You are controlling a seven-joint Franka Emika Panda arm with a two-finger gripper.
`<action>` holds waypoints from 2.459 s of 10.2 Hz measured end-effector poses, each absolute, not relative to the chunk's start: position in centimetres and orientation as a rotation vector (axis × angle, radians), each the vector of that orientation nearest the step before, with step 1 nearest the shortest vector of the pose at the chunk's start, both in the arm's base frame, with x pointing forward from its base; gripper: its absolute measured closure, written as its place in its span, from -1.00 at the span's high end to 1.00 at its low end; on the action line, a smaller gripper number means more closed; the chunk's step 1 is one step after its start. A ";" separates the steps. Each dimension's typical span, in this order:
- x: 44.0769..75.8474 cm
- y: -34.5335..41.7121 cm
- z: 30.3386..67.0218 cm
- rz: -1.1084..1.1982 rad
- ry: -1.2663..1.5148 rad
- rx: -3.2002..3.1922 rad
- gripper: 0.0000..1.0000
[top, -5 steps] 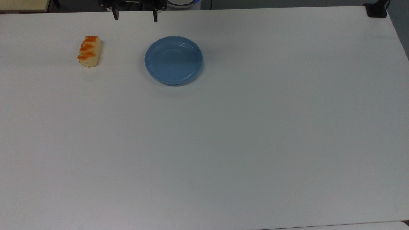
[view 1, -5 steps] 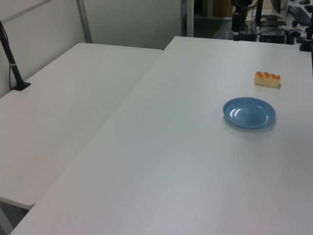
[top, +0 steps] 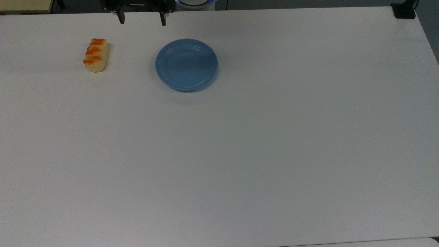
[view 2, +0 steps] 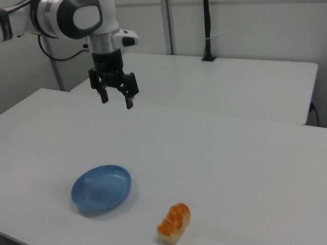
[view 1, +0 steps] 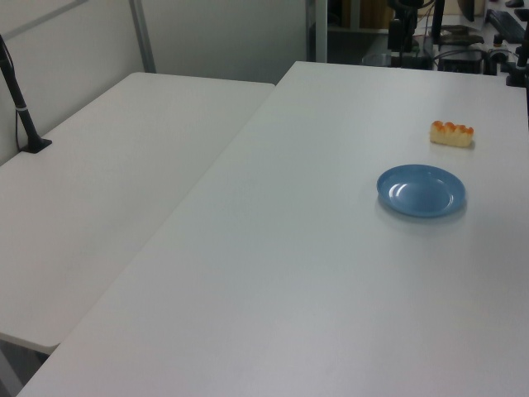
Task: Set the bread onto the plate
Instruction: 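Move the gripper down over the orange-topped bread roll, then close the gripper on the bread roll and lift it, then carry the bread over the blue plate and lower it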
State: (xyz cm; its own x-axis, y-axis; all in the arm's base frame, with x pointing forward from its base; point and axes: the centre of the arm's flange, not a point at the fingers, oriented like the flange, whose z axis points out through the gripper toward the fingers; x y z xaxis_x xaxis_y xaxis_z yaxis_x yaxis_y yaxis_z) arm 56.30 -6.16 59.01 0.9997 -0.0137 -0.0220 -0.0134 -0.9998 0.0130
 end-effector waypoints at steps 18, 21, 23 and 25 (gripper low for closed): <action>48.8 -24.7 31.9 -0.292 0.041 2.943 0.75; 48.8 -24.7 32.3 -0.289 0.089 2.935 -0.37; 51.5 -22.0 35.4 -0.197 0.094 2.959 -0.47; 55.9 -14.2 40.4 -0.141 0.088 3.035 -0.47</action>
State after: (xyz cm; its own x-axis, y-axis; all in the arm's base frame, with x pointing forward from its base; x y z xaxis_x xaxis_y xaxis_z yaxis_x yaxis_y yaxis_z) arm 55.89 -14.20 40.41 0.9940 0.0532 -0.0952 0.0627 -0.9931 0.0994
